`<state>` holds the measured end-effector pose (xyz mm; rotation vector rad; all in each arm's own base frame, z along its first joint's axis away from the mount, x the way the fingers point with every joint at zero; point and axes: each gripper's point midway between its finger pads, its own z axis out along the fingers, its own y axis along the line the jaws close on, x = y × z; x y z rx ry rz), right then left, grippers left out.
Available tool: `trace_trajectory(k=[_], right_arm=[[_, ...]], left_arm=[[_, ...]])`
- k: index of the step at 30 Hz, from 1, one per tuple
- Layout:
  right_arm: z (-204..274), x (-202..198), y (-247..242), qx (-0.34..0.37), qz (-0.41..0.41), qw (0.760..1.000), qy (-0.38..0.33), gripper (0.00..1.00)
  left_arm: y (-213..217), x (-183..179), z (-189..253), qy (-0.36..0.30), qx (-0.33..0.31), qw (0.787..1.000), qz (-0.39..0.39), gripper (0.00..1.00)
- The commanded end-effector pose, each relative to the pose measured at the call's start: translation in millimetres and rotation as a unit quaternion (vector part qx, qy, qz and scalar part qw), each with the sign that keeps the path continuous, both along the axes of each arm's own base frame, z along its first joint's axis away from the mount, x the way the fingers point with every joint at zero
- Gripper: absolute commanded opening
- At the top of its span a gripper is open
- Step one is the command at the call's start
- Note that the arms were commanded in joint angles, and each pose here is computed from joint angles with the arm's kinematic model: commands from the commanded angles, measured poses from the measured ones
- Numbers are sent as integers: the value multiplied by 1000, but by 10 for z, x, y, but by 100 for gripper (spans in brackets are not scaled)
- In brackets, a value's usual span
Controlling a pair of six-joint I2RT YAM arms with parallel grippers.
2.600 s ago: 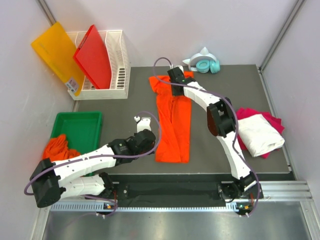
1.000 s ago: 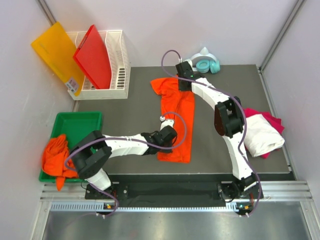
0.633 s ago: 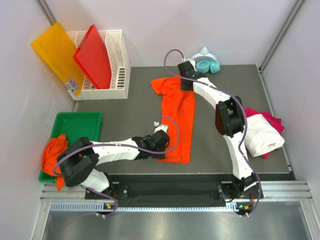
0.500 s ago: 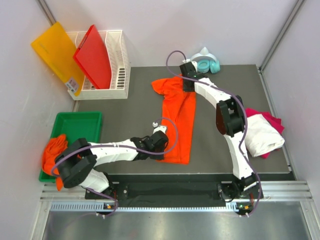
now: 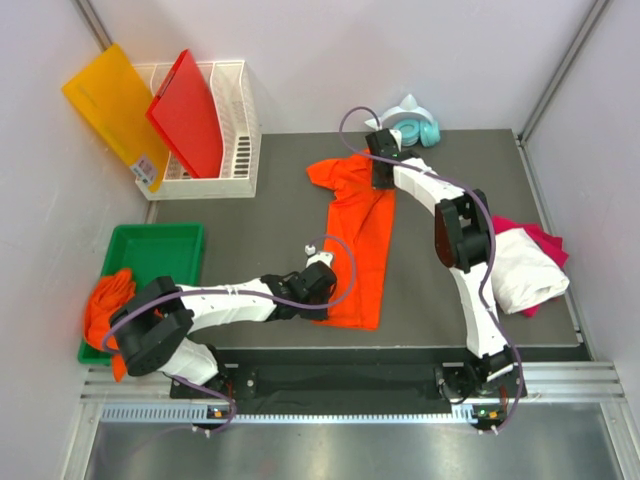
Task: Fold and stack the t-shirts
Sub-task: Grab the bottom of the folded rectangular tshirt with both arms
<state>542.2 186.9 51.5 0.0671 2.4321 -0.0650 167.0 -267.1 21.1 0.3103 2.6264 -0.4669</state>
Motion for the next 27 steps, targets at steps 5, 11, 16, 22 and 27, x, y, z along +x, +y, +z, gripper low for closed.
trace_trajectory(k=[5,11,16,22,27], right_arm=[[1063,367,283,113,14,985,-133,23],[1173,538,518,124,47,982,-137,35],[978,587,547,106,61,984,-128,37],[673,550,612,86,77,988,-103,37],[614,456,722,98,89,987,-96,31]], left_arm=[[161,-204,-99,38,20,999,-4,6],[176,-196,-63,30,17,999,-3,6],[214,-210,-51,28,21,999,-7,6],[254,-241,-60,32,30,999,-13,6],[296,-234,1,21,26,999,-11,6]])
